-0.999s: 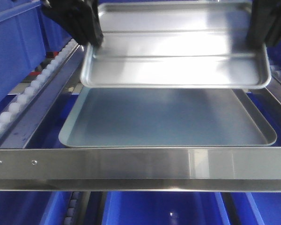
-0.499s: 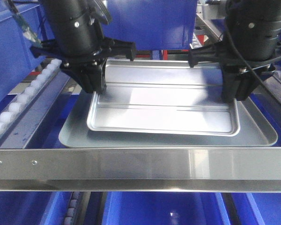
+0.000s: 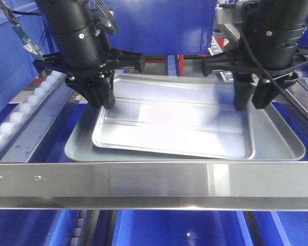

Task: Grab silver tray and stack on right shelf
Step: 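Lower the tray onto the larger tray and open both grippers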

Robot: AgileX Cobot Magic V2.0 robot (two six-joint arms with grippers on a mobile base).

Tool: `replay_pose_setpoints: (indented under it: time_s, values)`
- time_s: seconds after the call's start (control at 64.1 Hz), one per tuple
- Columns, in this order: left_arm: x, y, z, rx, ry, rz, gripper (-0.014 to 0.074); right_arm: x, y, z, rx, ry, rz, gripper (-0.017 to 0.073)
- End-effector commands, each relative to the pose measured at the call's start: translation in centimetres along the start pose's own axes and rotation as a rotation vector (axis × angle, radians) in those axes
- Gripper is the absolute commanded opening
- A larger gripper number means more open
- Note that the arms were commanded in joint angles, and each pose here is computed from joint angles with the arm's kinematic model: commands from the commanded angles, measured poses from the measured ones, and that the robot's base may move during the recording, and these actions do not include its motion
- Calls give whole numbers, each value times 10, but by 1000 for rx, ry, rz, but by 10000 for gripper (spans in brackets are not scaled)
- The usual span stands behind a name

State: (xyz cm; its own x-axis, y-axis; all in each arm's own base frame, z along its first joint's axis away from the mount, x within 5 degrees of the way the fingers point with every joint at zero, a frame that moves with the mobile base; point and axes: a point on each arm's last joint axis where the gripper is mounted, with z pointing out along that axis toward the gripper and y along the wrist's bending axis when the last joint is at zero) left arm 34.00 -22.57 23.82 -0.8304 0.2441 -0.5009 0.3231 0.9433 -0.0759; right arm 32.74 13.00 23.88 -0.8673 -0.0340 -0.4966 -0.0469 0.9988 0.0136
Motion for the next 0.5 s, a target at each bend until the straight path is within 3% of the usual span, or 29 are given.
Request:
replay_pose_setpoints:
  time_s: [0.0, 0.125, 0.218, 0.484]
  values:
    - [-15, -4, -27, 35, -107, 12, 56, -17, -1, -25, -29, -126, -18, 510]
    - [-15, -4, -27, 36, -110, 12, 328, -17, -2, -28, -30, -131, -17, 575]
    - [-15, -4, -27, 36, -110, 12, 450, -18, -2, -31, -32, -139, -14, 572]
    - [-21, -4, -50, 42, -133, 3, 435, -19, -7, -59, -43, -188, 1, 570]
